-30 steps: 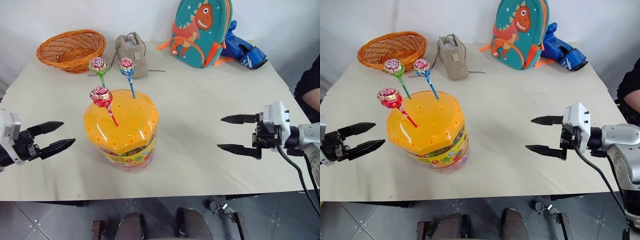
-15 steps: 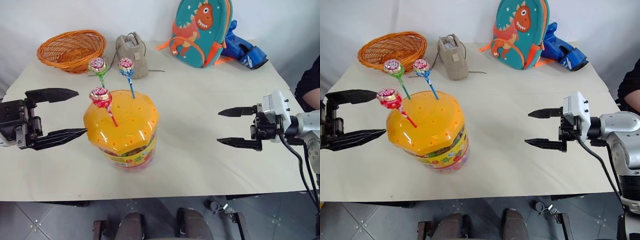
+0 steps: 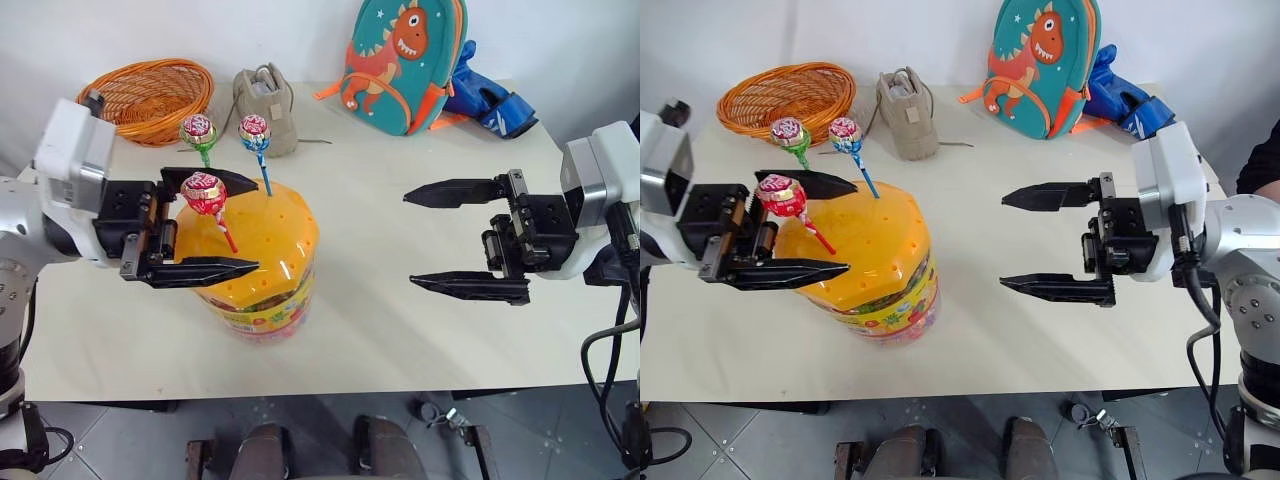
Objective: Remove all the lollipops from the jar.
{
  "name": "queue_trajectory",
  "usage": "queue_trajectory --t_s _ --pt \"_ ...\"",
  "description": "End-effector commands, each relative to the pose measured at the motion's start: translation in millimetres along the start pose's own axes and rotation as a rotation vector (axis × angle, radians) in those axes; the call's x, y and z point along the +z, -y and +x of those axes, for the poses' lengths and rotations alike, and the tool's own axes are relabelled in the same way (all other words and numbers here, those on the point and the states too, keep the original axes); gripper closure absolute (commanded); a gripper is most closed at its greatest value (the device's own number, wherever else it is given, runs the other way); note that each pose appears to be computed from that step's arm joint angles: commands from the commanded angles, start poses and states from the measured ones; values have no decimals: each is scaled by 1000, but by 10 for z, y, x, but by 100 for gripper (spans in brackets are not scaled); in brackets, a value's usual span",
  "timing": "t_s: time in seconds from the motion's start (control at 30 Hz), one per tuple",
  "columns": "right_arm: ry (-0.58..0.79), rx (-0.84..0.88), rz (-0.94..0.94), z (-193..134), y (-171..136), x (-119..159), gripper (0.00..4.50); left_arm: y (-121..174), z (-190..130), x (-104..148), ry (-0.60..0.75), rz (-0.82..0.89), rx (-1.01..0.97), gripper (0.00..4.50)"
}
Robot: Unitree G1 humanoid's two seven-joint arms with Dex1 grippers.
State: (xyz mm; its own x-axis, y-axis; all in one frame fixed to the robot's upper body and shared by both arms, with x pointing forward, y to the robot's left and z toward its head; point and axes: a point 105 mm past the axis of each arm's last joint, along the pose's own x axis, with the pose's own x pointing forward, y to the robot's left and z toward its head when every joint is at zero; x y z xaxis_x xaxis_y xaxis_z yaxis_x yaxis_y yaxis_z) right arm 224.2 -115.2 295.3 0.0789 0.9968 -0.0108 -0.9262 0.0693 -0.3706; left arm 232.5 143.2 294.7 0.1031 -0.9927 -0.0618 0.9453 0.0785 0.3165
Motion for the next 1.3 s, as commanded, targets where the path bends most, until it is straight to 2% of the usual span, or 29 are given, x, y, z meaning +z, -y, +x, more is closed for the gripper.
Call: queue_trajectory --t_s 0.03,0.13,0.5,0.57,0.87,1.07,1.13,1.23,1.3 --pt "21 -23 -37 -10 -38 79 1 -14 -5 32 -1 13 -2 1" --pt "17 -44 -36 -26 -28 61 0 -14 -30 98 59 6 -5 60" --pt "-3 -51 -41 -75 -3 50 0 22 -77 133 44 -11 -8 397" --pt "-11 -47 -42 -90 5 39 0 -6 -123 176 53 2 12 445" --pt "-20 -7 -58 -119 70 57 0 -57 -194 450 137 42 65 445" --pt "10 16 -31 -117 62 66 0 -166 -363 711 204 91 211 445" --pt "22 33 -15 -109 36 68 0 -216 -473 721 180 98 297 445" --pt "43 73 20 -68 -25 53 0 -375 -732 554 86 46 504 445" --pt "52 96 42 -33 -58 40 0 -388 -882 469 51 31 575 445"
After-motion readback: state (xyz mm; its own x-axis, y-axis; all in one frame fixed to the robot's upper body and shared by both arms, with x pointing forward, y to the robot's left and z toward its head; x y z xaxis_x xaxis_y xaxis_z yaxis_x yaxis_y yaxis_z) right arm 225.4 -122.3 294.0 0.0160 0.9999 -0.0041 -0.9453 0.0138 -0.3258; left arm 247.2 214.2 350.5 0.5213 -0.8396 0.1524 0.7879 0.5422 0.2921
